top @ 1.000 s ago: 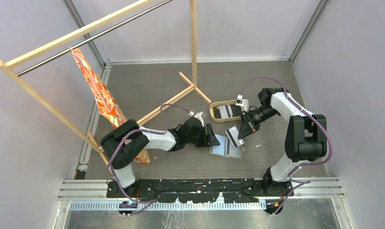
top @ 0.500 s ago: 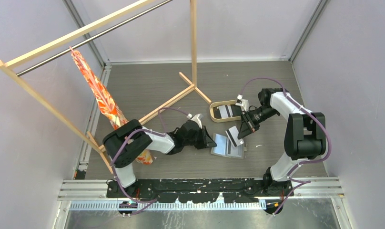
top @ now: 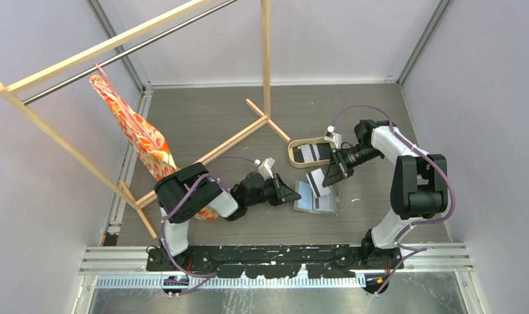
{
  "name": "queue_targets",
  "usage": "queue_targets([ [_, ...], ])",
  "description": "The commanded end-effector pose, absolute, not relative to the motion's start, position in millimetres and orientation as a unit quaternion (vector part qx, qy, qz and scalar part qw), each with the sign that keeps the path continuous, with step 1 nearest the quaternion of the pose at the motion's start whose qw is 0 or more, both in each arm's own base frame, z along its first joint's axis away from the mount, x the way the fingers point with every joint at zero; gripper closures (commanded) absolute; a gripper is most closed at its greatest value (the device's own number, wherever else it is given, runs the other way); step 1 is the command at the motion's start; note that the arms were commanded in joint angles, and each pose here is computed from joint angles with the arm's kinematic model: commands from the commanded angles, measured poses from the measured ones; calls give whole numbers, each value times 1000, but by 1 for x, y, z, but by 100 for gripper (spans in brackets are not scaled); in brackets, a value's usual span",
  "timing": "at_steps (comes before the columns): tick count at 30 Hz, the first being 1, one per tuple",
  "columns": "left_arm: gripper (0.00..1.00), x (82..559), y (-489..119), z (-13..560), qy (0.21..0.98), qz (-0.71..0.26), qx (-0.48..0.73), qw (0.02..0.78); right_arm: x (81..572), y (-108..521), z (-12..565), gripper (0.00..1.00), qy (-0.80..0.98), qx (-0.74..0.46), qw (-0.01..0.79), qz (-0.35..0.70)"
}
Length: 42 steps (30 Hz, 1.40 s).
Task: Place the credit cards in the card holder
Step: Insert the credit card into the card holder.
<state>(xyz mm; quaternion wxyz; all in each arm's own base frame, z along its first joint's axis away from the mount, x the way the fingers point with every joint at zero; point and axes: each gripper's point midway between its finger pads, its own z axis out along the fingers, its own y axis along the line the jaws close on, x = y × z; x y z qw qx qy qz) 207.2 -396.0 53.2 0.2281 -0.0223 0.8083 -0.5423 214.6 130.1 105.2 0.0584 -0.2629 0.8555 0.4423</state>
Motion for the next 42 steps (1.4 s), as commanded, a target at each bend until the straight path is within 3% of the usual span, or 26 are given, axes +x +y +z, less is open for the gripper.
queue_targets([
  [1,100,223,-402,89,745,-608,-51,270,228,146,125,99,844,-221,90,480],
  [9,98,223,-395,72,763,-586,-70,263,235,145,132,99,844,-199,103,488],
  [11,91,223,-392,69,773,-572,-68,265,235,138,126,99,857,-213,105,457],
  [13,75,223,-394,70,780,-564,-59,263,233,128,119,99,871,-230,105,421],
  [16,60,224,-398,68,788,-556,-49,259,223,117,112,99,874,-264,81,400],
  [19,53,226,-403,65,790,-556,-44,255,217,110,106,99,877,-274,47,391],
  [23,52,227,-411,62,786,-565,-43,246,216,105,93,99,887,-268,22,376],
  [28,64,229,-416,55,788,-567,-48,236,216,106,83,99,893,-266,6,362],
  [33,97,231,-419,53,783,-574,-42,236,215,107,85,99,891,-268,6,366],
  [42,100,237,-412,93,715,-636,-43,287,219,135,128,99,845,-264,42,463],
])
